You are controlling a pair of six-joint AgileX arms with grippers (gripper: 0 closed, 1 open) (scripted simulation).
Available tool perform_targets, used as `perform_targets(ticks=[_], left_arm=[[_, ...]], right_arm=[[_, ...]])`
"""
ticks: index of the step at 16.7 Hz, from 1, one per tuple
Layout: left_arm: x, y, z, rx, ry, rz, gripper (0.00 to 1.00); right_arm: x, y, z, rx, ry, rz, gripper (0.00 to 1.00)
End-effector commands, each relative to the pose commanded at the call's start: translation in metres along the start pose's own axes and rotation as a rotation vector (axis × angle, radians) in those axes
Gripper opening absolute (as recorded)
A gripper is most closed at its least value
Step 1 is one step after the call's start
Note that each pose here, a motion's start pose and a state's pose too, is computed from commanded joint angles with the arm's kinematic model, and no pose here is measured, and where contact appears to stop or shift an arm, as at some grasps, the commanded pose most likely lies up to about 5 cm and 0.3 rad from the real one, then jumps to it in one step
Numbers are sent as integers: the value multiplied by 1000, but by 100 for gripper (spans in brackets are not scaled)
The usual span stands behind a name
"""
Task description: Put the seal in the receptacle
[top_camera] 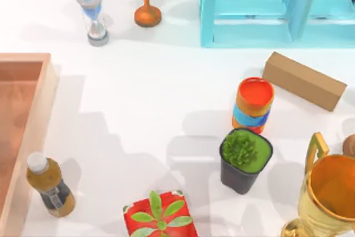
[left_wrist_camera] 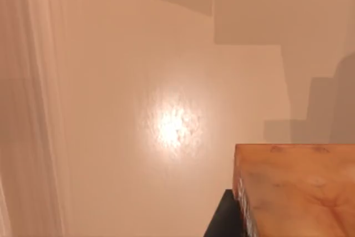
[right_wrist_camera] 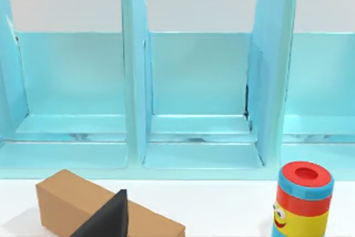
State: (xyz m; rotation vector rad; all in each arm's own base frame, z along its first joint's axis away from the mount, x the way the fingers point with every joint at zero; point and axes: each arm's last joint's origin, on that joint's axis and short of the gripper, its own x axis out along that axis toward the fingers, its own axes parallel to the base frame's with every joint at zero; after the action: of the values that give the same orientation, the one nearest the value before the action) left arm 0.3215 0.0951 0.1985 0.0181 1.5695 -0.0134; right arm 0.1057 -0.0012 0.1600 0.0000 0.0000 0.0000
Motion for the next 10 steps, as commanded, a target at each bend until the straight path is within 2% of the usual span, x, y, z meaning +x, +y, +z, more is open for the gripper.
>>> perform_targets(ticks=[10], left_arm=[[0, 0, 0, 0, 0, 0, 98]], right_arm=[[0, 0, 0, 0, 0, 0, 100]])
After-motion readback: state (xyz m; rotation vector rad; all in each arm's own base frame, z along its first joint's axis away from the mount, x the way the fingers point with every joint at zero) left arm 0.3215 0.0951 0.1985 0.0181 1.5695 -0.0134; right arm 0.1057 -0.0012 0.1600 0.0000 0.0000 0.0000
